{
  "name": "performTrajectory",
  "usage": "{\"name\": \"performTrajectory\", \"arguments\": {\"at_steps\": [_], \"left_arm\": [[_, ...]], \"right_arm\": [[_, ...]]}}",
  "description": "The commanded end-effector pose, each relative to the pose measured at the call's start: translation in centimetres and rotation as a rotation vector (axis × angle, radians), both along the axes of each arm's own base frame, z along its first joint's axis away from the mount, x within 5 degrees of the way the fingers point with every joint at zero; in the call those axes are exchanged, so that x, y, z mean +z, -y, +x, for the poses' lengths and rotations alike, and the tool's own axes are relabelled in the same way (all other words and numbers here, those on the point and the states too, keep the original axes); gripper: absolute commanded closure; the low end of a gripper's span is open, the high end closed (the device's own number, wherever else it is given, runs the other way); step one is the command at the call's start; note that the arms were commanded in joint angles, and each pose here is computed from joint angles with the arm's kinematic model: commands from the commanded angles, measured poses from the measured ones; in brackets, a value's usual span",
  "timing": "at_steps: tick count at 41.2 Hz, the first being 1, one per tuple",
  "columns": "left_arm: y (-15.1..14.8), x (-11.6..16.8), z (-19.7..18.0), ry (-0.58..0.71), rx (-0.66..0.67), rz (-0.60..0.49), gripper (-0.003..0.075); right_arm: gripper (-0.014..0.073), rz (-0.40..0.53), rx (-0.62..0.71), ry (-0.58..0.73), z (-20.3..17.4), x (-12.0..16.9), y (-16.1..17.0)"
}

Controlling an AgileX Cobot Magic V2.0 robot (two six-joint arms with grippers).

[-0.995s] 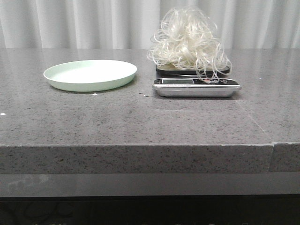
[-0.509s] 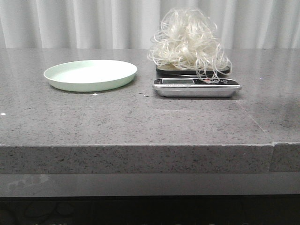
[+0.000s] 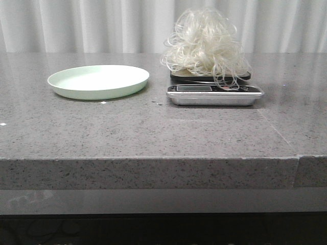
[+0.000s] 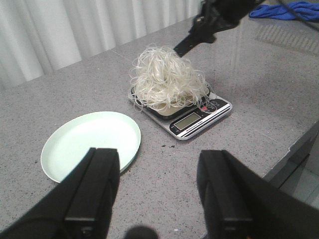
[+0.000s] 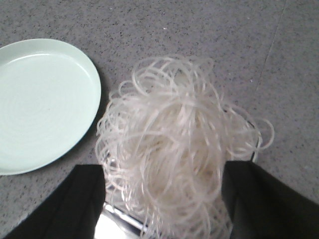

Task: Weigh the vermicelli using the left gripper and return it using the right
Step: 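Lower the right gripper onto the vermicelli on the scale and grasp it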

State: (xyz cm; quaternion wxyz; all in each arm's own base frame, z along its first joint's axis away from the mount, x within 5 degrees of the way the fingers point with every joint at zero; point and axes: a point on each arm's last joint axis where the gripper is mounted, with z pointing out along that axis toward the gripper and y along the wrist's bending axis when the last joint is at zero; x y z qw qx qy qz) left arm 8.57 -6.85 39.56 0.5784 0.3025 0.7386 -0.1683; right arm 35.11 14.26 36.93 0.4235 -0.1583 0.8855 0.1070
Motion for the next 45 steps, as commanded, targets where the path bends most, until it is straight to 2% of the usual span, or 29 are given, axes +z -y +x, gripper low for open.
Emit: {"name": "performTrajectory", "arguments": {"at_steps": [1, 7, 11, 19, 23, 29, 34, 39, 45], "left_arm": [[0.0, 1.5, -0.1, 0.072, -0.006, -0.084, 0.0301], [0.0, 1.5, -0.1, 0.072, -0.006, -0.084, 0.0301], [0.0, 1.5, -0.1, 0.068, -0.006, -0.081, 0.0301], [0.0, 1.5, -0.1, 0.067, -0.006, -0.08, 0.0301], [0.0, 1.5, -0.1, 0.067, -0.006, -0.08, 0.0301], [0.0, 1.5, -0.1, 0.072, -0.004, -0.074, 0.0301], [0.0, 1.5, -0.1, 0.077, -0.001, -0.067, 0.0301], [0.0, 1.5, -0.1, 0.078, -0.001, -0.066, 0.0301], [0.0, 1.5, -0.1, 0.078, -0.001, -0.066, 0.0301]], "right_arm": [[0.0008, 0.037, 0.002, 0.116, 1.3, 2.4, -0.5], [0.0008, 0.008, 0.001, 0.093, 3.8, 1.0, -1.3], [0.0008, -0.054, 0.002, 0.075, 5.2, -0.4, -1.5], [0.0018, -0.104, 0.004, 0.031, 6.3, -2.4, -1.8], [0.0093, -0.114, 0.004, 0.006, 6.4, -2.8, -1.8], [0.0319, -0.119, 0.005, -0.008, 6.3, -2.9, -1.8], [0.0434, -0.12, 0.005, -0.009, 6.3, -2.9, -1.8], [0.0436, -0.115, 0.005, 0.004, 6.0, -2.3, -1.7], [0.0436, -0.075, 0.004, 0.064, 5.2, 0.5, -1.6]]}}
